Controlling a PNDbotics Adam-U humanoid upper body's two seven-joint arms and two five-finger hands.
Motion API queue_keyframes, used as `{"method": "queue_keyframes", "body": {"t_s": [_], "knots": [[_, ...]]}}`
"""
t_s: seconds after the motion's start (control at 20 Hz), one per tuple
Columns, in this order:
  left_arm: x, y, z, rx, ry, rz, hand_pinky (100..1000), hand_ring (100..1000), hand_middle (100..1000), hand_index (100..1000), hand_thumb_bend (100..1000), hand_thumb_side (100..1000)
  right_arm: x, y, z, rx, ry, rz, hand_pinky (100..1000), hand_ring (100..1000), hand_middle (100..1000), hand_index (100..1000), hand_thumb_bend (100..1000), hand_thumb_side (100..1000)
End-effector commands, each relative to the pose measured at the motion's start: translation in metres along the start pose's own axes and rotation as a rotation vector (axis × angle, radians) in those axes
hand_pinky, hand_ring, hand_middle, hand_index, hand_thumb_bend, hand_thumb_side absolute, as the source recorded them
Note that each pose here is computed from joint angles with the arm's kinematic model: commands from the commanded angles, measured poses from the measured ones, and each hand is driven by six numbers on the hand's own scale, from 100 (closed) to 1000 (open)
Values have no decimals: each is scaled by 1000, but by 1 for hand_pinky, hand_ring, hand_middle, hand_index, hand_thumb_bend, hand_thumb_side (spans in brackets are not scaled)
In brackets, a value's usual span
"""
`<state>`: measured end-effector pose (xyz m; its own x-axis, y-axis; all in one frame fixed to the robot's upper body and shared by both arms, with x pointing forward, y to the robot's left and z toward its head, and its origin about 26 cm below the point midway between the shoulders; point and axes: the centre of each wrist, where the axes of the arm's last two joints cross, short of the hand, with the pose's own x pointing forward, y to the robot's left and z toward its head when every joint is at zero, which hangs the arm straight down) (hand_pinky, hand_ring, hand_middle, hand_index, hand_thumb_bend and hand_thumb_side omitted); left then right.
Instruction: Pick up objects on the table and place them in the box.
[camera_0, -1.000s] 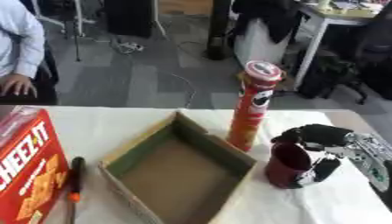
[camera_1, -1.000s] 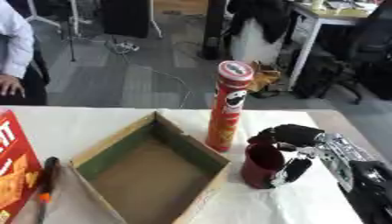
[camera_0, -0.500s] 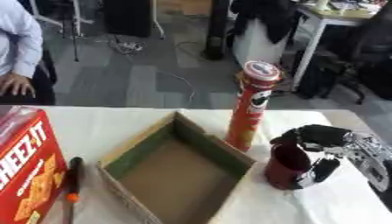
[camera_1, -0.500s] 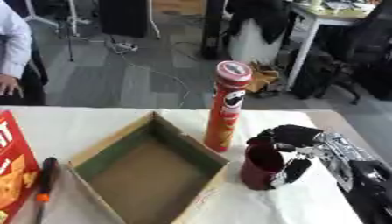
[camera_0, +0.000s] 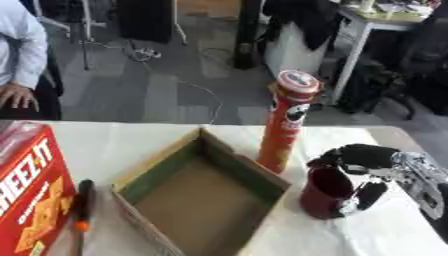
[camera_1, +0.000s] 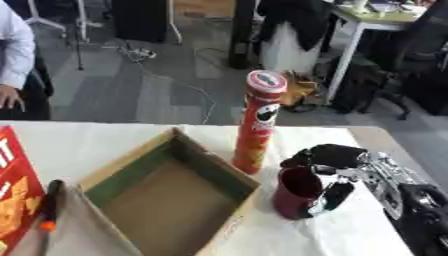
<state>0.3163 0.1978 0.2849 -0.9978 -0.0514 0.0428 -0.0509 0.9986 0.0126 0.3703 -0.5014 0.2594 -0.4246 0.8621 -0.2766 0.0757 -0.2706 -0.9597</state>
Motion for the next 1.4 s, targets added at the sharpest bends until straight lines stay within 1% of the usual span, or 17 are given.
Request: {"method": "queue_keyframes", "body": {"t_s": [0.05,0.35,0.7,0.95,1.15,1.4], "knots": [[3,3,-5,0,-24,-9,976,875,780,757,100,1000,-10,-28,13,-26,17,56,499,538,664,691,388,626],[3,3,-4,0,-19,-11,976,873,780,757,100,1000,-9,-34,13,-46,13,61,495,528,644,666,369,632],[3,4,-2,-2,-16,-13,973,872,778,757,100,1000,-10,-35,15,-53,14,60,481,498,571,620,341,632],[3,4,-2,-1,-15,-13,973,872,778,757,100,1000,-10,-37,15,-61,13,59,474,488,560,609,326,636],[3,4,-2,0,-15,-12,971,871,777,757,100,1000,-9,-34,13,-52,11,52,468,472,545,592,312,631],[3,5,-2,-2,-13,-15,970,871,777,757,100,1000,-10,-39,13,-61,8,60,461,464,530,568,273,648]]}}
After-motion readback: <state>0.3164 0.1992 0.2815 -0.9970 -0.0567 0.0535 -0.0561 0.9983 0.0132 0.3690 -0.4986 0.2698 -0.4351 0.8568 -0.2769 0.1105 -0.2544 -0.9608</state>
